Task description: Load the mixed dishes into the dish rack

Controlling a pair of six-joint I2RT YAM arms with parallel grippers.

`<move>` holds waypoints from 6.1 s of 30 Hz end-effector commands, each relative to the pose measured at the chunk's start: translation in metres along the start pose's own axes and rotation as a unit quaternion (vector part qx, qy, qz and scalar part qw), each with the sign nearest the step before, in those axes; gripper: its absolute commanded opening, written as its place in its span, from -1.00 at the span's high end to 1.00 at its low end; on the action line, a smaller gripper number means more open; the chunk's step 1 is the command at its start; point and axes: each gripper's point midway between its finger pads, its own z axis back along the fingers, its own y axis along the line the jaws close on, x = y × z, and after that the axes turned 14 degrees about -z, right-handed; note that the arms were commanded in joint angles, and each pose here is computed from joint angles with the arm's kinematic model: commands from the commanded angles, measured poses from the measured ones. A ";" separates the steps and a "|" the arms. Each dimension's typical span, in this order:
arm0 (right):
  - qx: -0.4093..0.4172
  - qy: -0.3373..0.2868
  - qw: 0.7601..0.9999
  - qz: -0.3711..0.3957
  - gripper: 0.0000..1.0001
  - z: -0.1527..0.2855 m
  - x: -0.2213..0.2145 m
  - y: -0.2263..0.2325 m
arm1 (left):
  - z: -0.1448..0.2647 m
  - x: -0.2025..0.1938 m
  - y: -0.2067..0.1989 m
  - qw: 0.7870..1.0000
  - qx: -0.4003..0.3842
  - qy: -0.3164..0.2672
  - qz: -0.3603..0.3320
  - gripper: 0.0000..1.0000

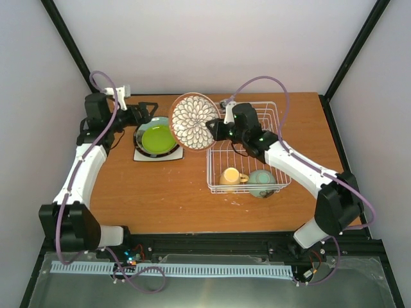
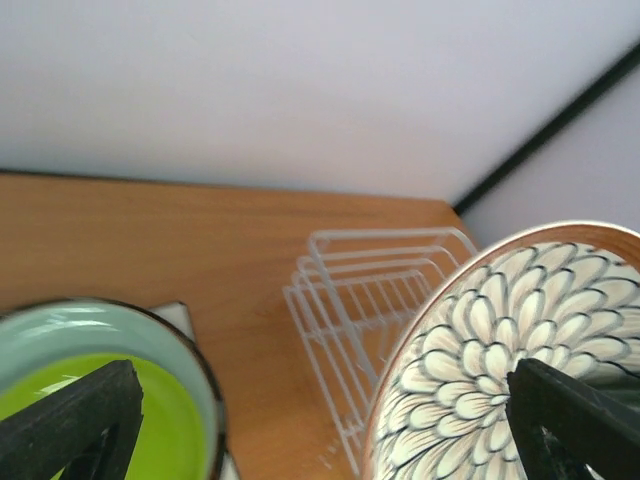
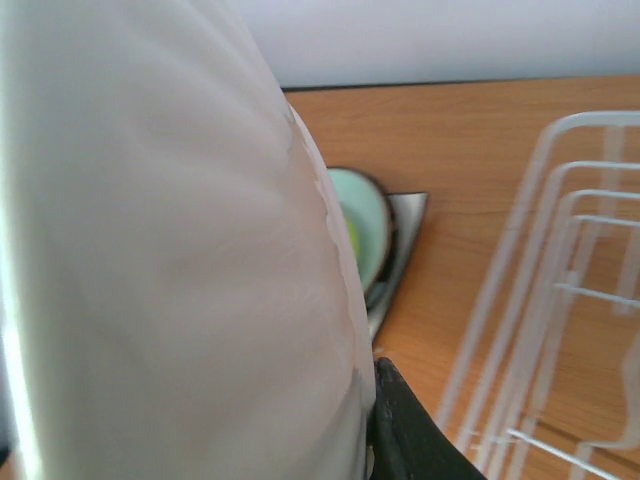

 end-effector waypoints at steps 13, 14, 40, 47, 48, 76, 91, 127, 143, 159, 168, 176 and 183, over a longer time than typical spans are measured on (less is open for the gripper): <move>-0.338 -0.256 0.905 -0.013 0.94 0.113 0.081 -0.072 | 0.059 0.018 0.059 0.960 0.271 -0.020 -0.073 -0.99; -0.345 -0.254 0.904 -0.013 0.94 0.111 0.079 -0.075 | 0.059 0.017 0.060 0.959 0.273 -0.018 -0.072 -1.00; -0.402 -0.208 0.892 0.009 0.94 0.051 0.045 -0.088 | 0.071 0.003 0.073 0.945 0.318 0.006 -0.080 -0.99; -0.402 -0.167 0.900 0.015 0.94 0.027 0.034 -0.091 | 0.069 -0.001 0.077 0.943 0.323 0.016 -0.080 -0.99; -0.407 -0.163 0.898 0.021 0.94 0.024 0.033 -0.091 | 0.068 -0.002 0.078 0.943 0.323 0.019 -0.080 -1.00; -0.457 -0.043 0.888 0.032 0.63 -0.010 -0.047 -0.123 | 0.051 -0.083 0.118 0.922 0.358 0.148 -0.026 -0.99; -0.492 -0.001 0.858 0.145 0.76 -0.050 -0.088 -0.119 | 0.060 -0.091 0.120 0.914 0.375 0.152 -0.037 -0.99; -0.337 -0.186 0.921 0.053 -0.71 0.110 0.033 -0.051 | -0.023 -0.119 0.132 0.973 0.139 0.178 0.038 -0.57; -0.351 -0.182 0.918 0.029 -0.73 0.126 0.028 -0.082 | -0.048 -0.170 0.158 0.962 0.128 0.236 0.055 -0.34; -0.348 -0.184 0.919 0.028 -0.72 0.126 0.031 -0.082 | -0.059 -0.201 0.167 0.954 0.116 0.264 0.079 0.35; -0.341 -0.187 0.921 0.024 -0.72 0.128 0.031 -0.081 | -0.059 -0.181 0.153 0.963 0.089 0.243 0.077 0.99; -0.292 -0.199 0.935 0.027 -0.66 0.133 0.036 -0.063 | -0.027 -0.065 0.084 0.994 0.027 0.106 0.027 0.99; -0.153 -0.158 0.974 0.061 -0.68 0.112 0.030 -0.014 | 0.015 0.008 0.025 0.999 -0.008 0.024 -0.027 0.99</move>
